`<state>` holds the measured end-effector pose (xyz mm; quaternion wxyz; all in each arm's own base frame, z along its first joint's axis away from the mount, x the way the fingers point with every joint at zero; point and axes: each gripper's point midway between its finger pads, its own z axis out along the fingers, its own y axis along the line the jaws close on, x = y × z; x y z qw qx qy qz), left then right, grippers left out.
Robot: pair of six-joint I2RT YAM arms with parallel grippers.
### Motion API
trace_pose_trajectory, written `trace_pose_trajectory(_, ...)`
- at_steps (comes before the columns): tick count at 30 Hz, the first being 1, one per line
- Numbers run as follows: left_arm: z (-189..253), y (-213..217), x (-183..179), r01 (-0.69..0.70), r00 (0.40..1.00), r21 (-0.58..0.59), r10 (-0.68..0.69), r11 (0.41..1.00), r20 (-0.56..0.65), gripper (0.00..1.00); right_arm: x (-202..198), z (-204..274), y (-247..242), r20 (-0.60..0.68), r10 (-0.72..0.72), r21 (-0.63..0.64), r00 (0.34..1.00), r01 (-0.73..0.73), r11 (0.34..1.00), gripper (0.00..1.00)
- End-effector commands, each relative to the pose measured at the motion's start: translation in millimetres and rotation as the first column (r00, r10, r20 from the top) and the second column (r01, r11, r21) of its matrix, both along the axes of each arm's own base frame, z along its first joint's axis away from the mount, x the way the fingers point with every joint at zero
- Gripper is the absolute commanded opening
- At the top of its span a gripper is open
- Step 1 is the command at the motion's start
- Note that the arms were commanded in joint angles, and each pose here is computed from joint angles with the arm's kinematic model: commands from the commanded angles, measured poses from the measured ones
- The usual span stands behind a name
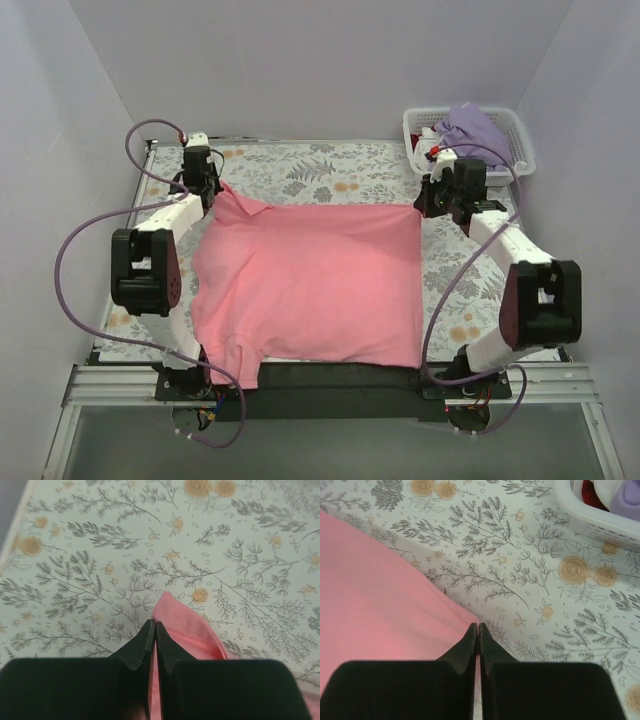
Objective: Fold and stack the t-shirts
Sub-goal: Flatten the tshirt out
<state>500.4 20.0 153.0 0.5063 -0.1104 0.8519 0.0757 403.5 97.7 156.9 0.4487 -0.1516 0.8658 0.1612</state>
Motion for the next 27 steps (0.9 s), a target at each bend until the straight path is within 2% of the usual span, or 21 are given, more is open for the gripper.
trace_pose_trajectory(1, 22.5, -0.8, 37.1, -0.005, 0.989, -0.029, 0.01, 1.0, 0.148, 0.0, 54.5, 12.2, -0.4, 0.182, -0.022, 0.005, 0.983, 0.021, 1.0, 0.01)
trace_pose_trajectory(4, -28.0, -3.8, 51.5, 0.004, 0.997, -0.033, -0.002, 0.999, 0.072, 0.0, 75.6, -21.9, -2.9, 0.127, -0.022, -0.034, 0.992, 0.026, 0.999, 0.01)
trace_pose_trajectory(10, -67.7, -4.7, 63.7, 0.011, 1.0, -0.025, -0.01, 1.0, 0.01, 0.0, 96.2, -57.0, -3.8, 0.082, -0.019, -0.064, 0.996, 0.024, 0.998, 0.01)
trace_pose_trajectory(27, -65.4, -7.0, 88.2, 0.027, 1.0, -0.019, -0.026, 0.999, 0.011, 0.0, 126.0, -61.2, -19.9, 0.116, -0.071, -0.144, 0.991, 0.087, 0.986, 0.01)
